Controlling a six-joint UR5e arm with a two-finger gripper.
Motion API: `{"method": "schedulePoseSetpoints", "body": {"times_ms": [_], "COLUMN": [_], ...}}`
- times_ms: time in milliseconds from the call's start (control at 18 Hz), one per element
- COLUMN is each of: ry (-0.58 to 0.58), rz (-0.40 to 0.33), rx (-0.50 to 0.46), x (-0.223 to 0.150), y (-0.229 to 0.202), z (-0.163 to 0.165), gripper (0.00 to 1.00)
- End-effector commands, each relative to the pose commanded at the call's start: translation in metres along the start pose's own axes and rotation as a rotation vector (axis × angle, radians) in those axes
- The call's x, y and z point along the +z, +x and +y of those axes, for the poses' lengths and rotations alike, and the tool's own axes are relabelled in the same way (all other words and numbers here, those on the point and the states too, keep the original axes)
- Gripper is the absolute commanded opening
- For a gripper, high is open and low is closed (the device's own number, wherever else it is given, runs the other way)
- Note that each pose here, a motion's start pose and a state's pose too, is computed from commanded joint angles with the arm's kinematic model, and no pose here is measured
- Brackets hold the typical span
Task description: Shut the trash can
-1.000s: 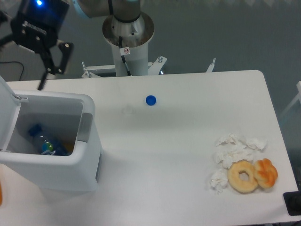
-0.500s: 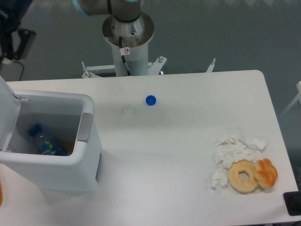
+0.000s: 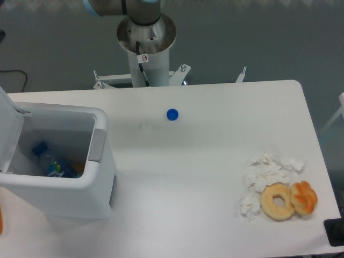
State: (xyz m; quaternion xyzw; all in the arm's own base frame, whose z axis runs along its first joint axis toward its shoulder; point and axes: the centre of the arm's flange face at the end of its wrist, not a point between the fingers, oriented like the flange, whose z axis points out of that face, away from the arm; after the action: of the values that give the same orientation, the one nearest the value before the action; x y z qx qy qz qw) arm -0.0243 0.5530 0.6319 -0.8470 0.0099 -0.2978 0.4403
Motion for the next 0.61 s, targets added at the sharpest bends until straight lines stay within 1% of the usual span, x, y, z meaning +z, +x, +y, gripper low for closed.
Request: {"method": "schedulePoseSetpoints", "body": {"times_ms": [167, 278, 611], "ry": [-0.047, -0.066, -0.081], "rz": [0.036, 0.048, 0.068], "rx": [-0.007, -0.010, -0.003], "x": [0.032, 0.046, 0.056], "y": [-0.003, -0.006, 0.003], "z": [0.008, 0.011, 0.014], "gripper": [1.00, 1.00, 1.00]}}
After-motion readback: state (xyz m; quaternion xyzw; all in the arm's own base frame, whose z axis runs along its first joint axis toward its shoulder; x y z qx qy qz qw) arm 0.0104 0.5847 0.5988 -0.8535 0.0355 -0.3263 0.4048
